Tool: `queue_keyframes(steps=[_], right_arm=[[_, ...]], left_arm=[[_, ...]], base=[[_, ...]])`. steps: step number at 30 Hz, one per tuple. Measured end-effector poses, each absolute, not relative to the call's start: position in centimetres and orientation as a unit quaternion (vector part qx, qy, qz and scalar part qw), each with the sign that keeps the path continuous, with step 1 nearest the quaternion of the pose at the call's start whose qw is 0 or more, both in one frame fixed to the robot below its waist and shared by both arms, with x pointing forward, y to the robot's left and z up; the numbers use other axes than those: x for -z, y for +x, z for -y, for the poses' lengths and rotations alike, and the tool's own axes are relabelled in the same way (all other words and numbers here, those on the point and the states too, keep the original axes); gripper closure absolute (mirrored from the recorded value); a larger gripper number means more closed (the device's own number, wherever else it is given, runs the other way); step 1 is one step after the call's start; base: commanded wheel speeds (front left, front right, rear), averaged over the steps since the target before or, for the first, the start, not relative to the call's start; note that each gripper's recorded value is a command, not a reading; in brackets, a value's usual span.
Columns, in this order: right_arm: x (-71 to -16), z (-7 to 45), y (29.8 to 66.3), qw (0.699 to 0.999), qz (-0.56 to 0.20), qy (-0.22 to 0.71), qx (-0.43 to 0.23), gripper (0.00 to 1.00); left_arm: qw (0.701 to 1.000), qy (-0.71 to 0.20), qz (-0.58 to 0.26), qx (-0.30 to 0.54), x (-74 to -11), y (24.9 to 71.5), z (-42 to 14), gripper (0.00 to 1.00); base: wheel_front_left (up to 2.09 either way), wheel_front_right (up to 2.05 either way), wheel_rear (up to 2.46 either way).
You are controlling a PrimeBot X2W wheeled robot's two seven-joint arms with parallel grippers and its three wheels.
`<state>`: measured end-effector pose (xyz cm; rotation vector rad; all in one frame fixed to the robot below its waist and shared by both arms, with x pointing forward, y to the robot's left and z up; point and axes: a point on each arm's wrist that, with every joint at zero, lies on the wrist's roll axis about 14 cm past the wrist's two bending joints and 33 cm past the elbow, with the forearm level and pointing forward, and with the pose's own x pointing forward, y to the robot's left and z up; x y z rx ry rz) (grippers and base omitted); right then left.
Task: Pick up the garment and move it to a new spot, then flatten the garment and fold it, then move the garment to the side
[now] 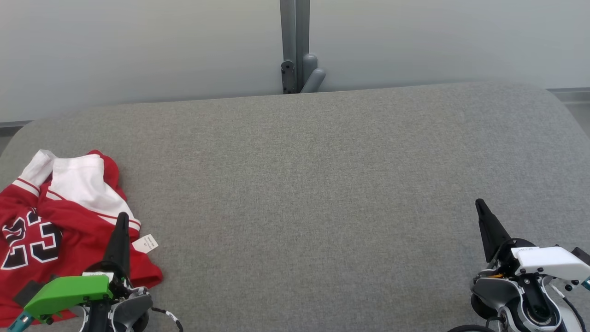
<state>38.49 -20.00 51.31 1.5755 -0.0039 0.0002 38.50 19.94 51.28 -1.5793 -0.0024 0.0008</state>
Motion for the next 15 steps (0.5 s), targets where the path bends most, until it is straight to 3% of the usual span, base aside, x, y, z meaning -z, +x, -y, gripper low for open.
queue_keyframes(steps=[15], right_arm=[[-51.31,20.0,38.49,0.705,0.002,0.709,0.0,1.0]], left_arm=[[0.704,-0.71,0.001,0.0,-51.28,38.5,-19.94,1.0]], base=[[0.0,0.0,0.0]])
